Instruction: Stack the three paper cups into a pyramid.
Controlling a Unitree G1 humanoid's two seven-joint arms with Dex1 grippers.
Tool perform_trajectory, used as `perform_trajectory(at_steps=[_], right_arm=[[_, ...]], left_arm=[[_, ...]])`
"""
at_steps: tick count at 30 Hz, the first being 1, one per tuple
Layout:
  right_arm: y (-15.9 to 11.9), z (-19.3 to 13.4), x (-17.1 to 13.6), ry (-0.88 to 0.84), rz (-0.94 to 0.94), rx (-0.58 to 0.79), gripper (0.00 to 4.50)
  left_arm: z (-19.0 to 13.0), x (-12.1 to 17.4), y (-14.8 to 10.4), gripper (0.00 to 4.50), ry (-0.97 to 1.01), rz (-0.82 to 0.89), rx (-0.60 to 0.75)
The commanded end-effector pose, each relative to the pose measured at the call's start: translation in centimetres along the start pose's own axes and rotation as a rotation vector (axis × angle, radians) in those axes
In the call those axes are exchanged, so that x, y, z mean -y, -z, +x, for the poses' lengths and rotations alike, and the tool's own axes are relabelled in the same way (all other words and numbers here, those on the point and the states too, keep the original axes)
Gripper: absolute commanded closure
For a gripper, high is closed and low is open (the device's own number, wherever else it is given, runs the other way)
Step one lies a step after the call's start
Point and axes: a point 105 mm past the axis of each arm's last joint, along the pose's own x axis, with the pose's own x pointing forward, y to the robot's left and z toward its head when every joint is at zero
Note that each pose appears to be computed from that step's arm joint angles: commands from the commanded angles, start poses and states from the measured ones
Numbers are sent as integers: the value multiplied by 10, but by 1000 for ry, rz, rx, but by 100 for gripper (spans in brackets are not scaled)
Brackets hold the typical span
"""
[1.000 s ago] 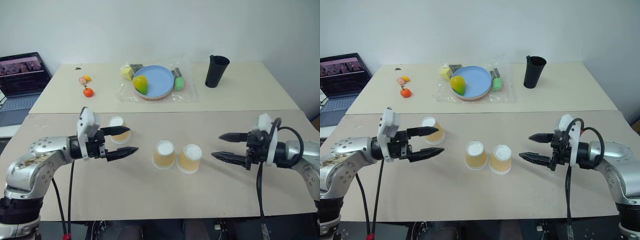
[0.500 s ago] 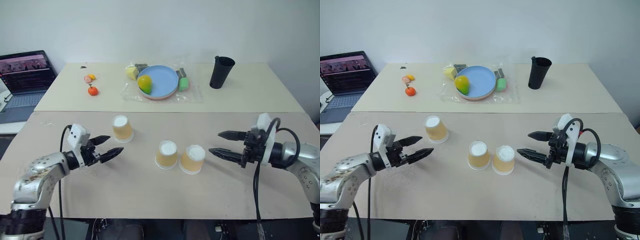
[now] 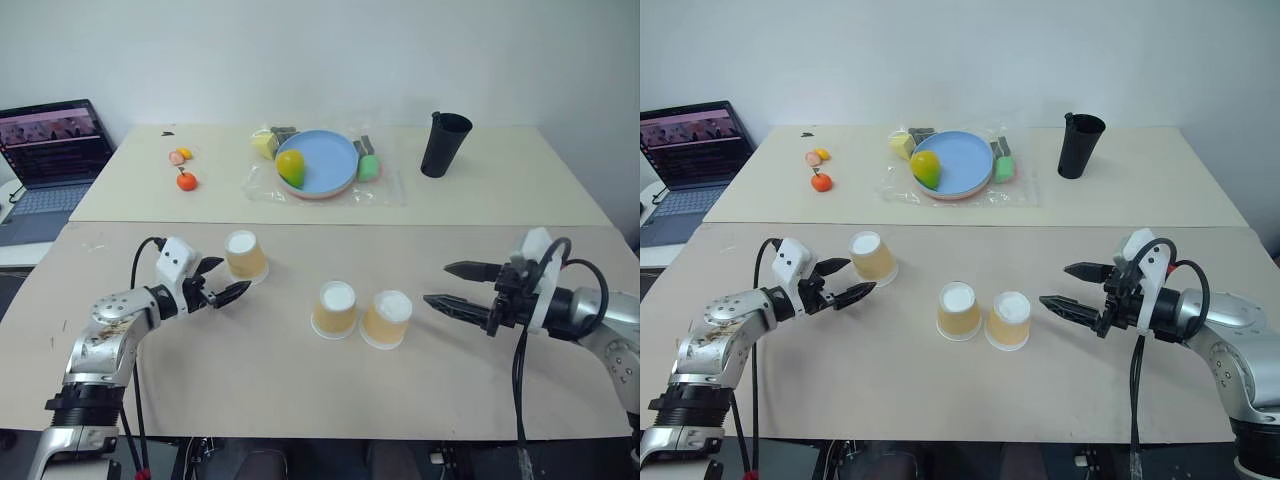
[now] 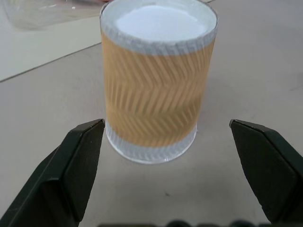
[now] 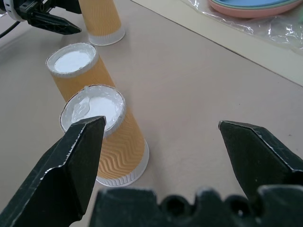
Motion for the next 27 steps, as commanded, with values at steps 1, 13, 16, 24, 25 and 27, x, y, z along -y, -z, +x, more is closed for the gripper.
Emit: perform_trajectory(at_steps=[1,13,16,24,25,27], right_arm=[[-15,-6,-2,7,-37,43,3],[-15,-6,0,13,-34,46,3],[-16,-6,0,15,-38,45,3],[-14,-8,1,31,-34,40,1],[-14,-8,1,32,-33,40,0],[-14,-9,2,36,-31,42,0]], left_arm=[[6,-6,-17,0,-19,45,53],[28,-4,-41,0,-17,93,127],[34,-2,-48,0,-12,98,151],[41,2,-47,25,6,88,163],[40,2,-46,51,11,83,164],[39,3,-44,112,17,80,155]])
